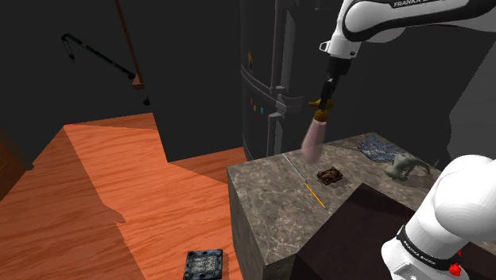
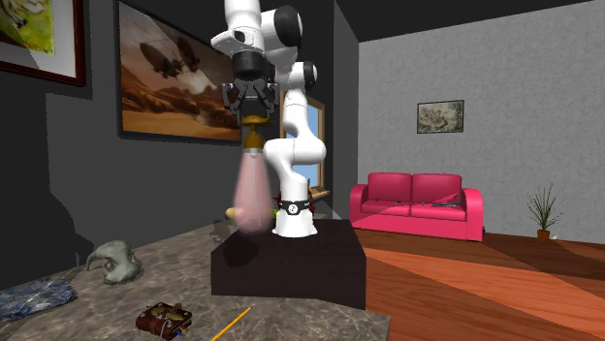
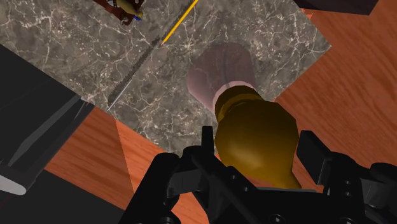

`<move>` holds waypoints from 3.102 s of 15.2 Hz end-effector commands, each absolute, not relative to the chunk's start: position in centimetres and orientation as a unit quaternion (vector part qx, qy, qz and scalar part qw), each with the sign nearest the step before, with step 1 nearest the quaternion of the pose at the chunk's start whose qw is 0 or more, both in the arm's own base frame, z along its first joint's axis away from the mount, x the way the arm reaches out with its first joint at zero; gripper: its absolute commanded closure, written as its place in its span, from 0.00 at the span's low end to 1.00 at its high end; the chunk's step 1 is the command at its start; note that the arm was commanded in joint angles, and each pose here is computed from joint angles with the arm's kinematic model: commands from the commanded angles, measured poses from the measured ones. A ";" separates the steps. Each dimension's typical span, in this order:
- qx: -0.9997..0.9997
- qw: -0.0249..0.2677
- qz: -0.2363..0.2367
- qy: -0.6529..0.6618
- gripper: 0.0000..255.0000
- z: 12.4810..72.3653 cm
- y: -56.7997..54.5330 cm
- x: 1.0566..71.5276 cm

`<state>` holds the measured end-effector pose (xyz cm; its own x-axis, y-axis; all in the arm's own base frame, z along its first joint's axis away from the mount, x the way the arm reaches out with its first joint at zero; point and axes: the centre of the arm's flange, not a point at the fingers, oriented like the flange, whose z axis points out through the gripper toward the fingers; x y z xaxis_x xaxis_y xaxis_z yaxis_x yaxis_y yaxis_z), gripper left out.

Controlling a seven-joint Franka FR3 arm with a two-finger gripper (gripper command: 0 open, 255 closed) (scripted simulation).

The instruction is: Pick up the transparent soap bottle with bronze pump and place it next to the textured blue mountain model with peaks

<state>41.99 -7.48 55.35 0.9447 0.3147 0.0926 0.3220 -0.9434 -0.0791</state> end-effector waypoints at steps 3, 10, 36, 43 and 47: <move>-0.985 0.047 -0.039 -0.162 1.00 57.5 -7.4 42.0; -0.985 0.047 -0.039 -0.162 1.00 61.2 -7.4 42.0; -0.985 0.047 -0.039 -0.162 1.00 65.2 -30.3 35.6; -0.985 0.047 -0.039 -0.162 1.00 65.2 -39.2 33.1; -0.985 0.047 -0.039 -0.162 1.00 65.2 -44.3 31.7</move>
<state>32.00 -43.12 65.08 0.9463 0.3098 0.0923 0.3172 -0.9449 -0.0808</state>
